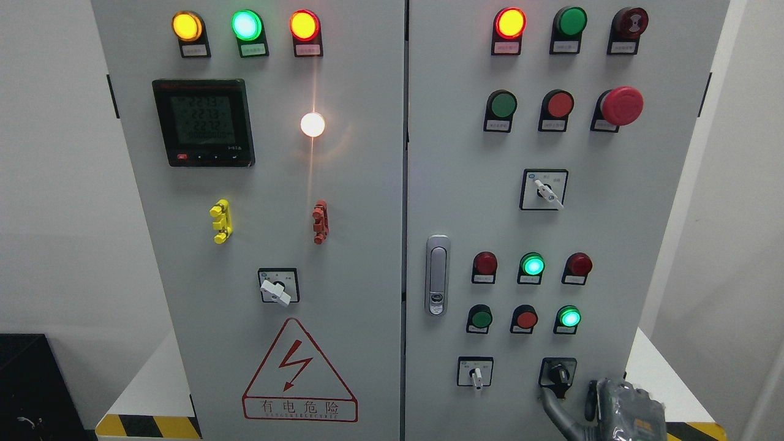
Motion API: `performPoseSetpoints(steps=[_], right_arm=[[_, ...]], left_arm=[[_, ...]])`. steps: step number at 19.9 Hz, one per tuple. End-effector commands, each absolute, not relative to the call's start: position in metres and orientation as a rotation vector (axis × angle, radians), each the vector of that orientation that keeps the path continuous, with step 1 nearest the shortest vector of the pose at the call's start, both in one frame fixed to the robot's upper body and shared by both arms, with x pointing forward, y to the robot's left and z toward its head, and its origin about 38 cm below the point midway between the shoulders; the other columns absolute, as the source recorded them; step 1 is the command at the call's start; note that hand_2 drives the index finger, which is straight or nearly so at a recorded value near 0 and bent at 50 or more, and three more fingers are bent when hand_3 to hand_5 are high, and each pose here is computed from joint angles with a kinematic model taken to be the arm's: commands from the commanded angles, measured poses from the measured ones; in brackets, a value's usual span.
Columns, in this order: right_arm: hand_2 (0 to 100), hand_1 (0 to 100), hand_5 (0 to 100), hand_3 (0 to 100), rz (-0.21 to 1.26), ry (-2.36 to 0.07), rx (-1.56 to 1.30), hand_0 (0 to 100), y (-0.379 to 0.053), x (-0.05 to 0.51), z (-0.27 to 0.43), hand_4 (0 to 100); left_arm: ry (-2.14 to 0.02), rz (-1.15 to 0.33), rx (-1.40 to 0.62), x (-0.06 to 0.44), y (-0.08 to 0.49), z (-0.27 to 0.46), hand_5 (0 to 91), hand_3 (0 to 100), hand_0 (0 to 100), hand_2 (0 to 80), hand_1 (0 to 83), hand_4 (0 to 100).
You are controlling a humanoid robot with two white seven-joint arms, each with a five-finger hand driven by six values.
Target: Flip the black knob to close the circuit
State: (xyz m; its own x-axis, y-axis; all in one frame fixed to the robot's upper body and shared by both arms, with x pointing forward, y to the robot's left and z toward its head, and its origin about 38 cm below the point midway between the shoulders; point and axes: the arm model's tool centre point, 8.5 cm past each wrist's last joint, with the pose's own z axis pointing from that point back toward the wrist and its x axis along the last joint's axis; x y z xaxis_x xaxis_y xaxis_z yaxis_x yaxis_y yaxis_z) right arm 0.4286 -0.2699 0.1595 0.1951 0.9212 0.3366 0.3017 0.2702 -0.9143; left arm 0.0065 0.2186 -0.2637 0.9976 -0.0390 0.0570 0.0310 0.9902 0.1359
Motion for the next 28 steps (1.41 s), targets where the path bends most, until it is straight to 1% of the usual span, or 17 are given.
performPoseSetpoints(steps=[1,13,28], right_arm=[[87,7,100,100,0.634,-1.315,-1.270,0,-0.283,0.427,0.155,99],[87,7,100,100,0.601,-1.310,-1.281,0,-0.294,0.428,0.159,99],[87,7,100,100,0.568,-1.338,-1.281,0,-0.295,0.429,0.170,99]], left_arm=[[-0.066,-0.032,0.131,0.002,0.217,-0.264,0.0,0,12,0.0,55.6,0],[-0.066,-0.032,0.131,0.002,0.217,-0.264,0.0,0,12,0.0,55.6,0],[-0.066,-0.032,0.131,0.002,0.217,-0.264,0.0,0,12,0.0,55.6,0]])
